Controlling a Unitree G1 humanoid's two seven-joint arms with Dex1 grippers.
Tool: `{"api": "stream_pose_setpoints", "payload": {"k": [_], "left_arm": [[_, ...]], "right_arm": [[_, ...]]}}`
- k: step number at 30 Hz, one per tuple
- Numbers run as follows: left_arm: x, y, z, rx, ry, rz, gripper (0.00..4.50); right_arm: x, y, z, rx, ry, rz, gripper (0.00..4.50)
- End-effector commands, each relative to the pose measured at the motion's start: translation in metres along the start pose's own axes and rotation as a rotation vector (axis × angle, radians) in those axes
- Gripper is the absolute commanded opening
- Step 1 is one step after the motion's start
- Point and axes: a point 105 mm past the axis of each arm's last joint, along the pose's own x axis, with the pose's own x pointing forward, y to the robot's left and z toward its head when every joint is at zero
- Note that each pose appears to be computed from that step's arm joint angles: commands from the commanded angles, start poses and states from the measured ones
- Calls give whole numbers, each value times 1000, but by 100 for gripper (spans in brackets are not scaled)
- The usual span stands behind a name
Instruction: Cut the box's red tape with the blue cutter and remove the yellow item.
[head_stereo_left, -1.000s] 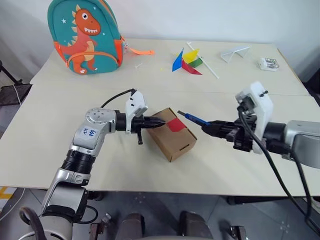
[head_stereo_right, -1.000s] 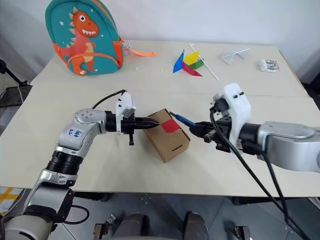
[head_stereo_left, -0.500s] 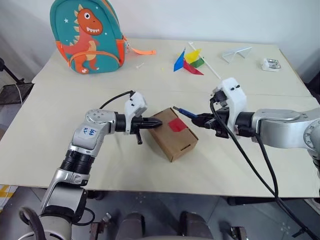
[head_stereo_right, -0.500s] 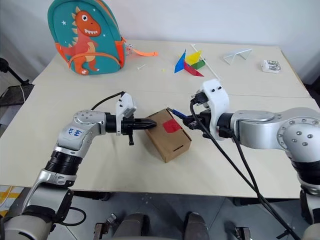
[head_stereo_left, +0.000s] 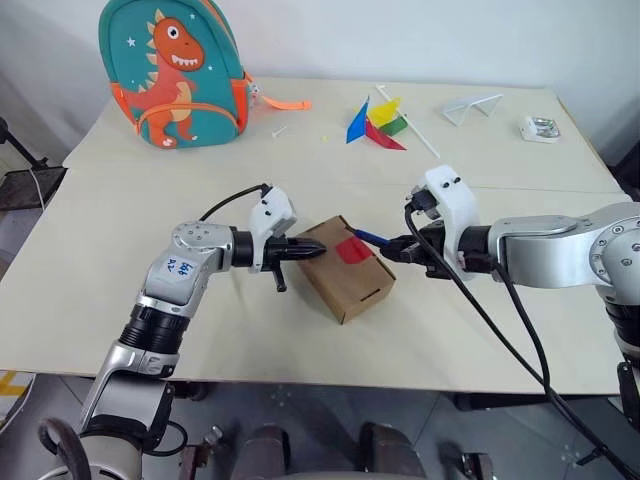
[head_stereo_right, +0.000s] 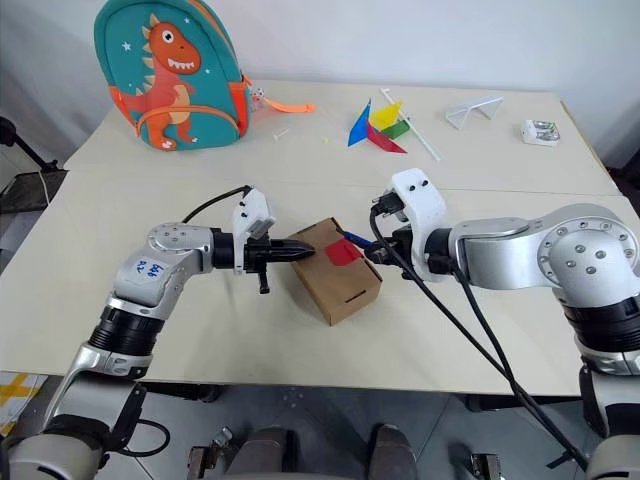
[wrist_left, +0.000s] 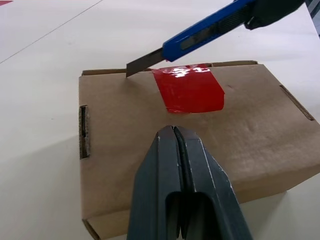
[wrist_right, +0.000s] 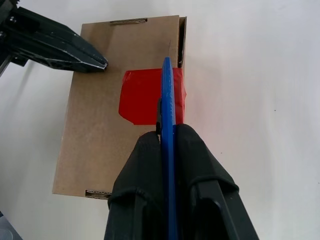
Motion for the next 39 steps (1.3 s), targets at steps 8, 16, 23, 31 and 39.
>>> {"api": "stream_pose_setpoints", "payload": {"k": [8,16,23,31,39], "left_arm": [[2,-8,-8,-12,34,-23,0],[1,-8,-9,-16,40,-22,0],[0,-9,-10,-17,47,-26,0],[-2,-10,-11,-16,55,-27,0],[-2,-10,-12,-19,60,-25,0]], "right_arm": [[-5,0,12,18,-67,-9,10],[-7,3,20,30,-108,13,10],[1,-2,17,36,-99,-11,10],[6,-6,12,46,-89,-21,10],[9,-1,8,49,-85,-5,10]]}}
